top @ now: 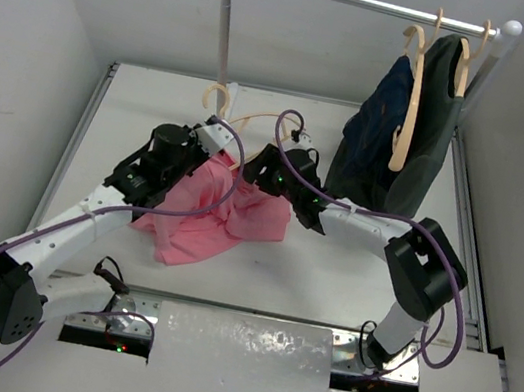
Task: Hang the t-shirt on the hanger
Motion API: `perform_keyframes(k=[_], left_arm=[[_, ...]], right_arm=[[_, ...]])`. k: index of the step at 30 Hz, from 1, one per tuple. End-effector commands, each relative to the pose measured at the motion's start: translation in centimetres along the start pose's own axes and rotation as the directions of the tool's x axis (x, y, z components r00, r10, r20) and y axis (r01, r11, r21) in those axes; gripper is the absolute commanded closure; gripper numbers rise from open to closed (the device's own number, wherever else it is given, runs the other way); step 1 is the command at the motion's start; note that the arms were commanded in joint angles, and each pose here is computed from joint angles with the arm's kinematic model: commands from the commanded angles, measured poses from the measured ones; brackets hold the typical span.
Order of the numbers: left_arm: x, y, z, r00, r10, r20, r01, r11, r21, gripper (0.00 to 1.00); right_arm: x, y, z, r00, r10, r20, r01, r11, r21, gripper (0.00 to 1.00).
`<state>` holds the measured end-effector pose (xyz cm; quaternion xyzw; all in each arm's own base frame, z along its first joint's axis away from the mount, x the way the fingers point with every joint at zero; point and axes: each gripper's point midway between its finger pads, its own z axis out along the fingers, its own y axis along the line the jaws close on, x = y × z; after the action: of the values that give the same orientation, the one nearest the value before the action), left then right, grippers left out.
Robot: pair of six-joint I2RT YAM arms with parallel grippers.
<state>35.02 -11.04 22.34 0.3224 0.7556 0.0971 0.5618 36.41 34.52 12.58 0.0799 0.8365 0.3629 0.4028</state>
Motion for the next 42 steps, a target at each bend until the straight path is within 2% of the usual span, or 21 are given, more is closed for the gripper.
perform_keyframes(k=[1,9,11,13,14,15,18,19,21,23,26,29,32,35,38,42], left_arm=[[-2.9,1.2,-0.7,0.993,-0.043,0.111,0.048,0.998,-0.038,1.00],[-3.1,1.6,-0.9,0.992,-0.055,0.114,0.061,0.997,-0.053,1.00],[-3.1,1.6,-0.9,0.992,-0.058,0.114,0.064,0.997,-0.053,1.00],[-3.2,1.6,-0.9,0.991,-0.062,0.119,0.068,0.996,-0.053,1.00],[-3.1,1.6,-1.0,0.992,-0.060,0.115,0.066,0.996,-0.054,1.00],[-3.1,1.7,-1.1,0.993,-0.046,0.113,0.053,0.997,-0.057,1.00],[-1.6,2.2,-1.4,0.997,0.018,0.079,-0.012,0.997,-0.073,1.00],[-1.4,2.6,-1.9,0.996,0.030,0.088,-0.023,0.997,-0.075,1.00],[-0.7,2.6,-2.8,0.991,0.070,0.111,-0.065,0.997,-0.046,1.00],[0.3,1.5,-3.2,0.984,0.133,0.121,-0.132,0.991,-0.012,1.00],[1.1,0.8,-4.0,0.948,0.273,0.162,-0.275,0.961,-0.010,1.00],[1.3,0.8,-4.5,0.923,0.339,0.181,-0.339,0.940,-0.034,1.00],[2.1,1.2,-4.5,0.892,0.423,0.159,-0.416,0.906,-0.074,1.00],[1.9,2.9,-4.6,0.881,0.456,0.124,-0.436,0.886,-0.156,1.00],[2.5,4.1,-4.0,0.890,0.451,0.067,-0.434,0.883,-0.179,1.00],[2.5,4.9,-4.2,0.875,0.480,0.065,-0.458,0.864,-0.209,1.00]], right_arm=[[-1.7,1.6,0.5,0.995,0.074,0.061,-0.070,0.995,-0.076,0.42],[2.6,-0.4,2.6,0.990,0.125,-0.066,-0.127,0.991,-0.032,0.42],[2.9,-0.3,2.9,0.989,0.126,-0.083,-0.129,0.991,-0.032,0.45],[3.8,-1.0,3.2,0.984,0.140,-0.114,-0.141,0.990,-0.001,0.70],[3.9,-1.5,3.2,0.980,0.158,-0.118,-0.156,0.988,0.021,0.98],[3.9,-2.9,2.9,0.977,0.177,-0.123,-0.168,0.983,0.078,1.00],[3.5,-8.2,1.0,0.970,0.236,-0.062,-0.216,0.947,0.237,1.00],[1.3,-9.6,-0.1,0.965,0.261,-0.004,-0.251,0.932,0.262,1.00],[0.9,-14.5,-2.3,0.956,0.290,0.045,-0.285,0.882,0.376,1.00],[0.2,-16.2,-4.3,0.954,0.289,0.077,-0.295,0.866,0.403,1.00],[-1.5,-16.8,-5.9,0.964,0.241,0.114,-0.266,0.879,0.396,1.00],[-2.3,-16.8,-6.7,0.978,0.186,0.095,-0.209,0.877,0.433,1.00],[-2.5,-17.3,-7.4,0.975,0.195,0.105,-0.221,0.875,0.430,1.00],[-2.2,-18.5,-8.3,0.978,0.187,0.093,-0.209,0.867,0.452,1.00],[-2.2,-19.5,-9.2,0.985,0.153,0.079,-0.172,0.865,0.472,1.00],[-3.2,-20.6,-10.5,0.994,0.081,0.077,-0.110,0.850,0.515,1.00]])
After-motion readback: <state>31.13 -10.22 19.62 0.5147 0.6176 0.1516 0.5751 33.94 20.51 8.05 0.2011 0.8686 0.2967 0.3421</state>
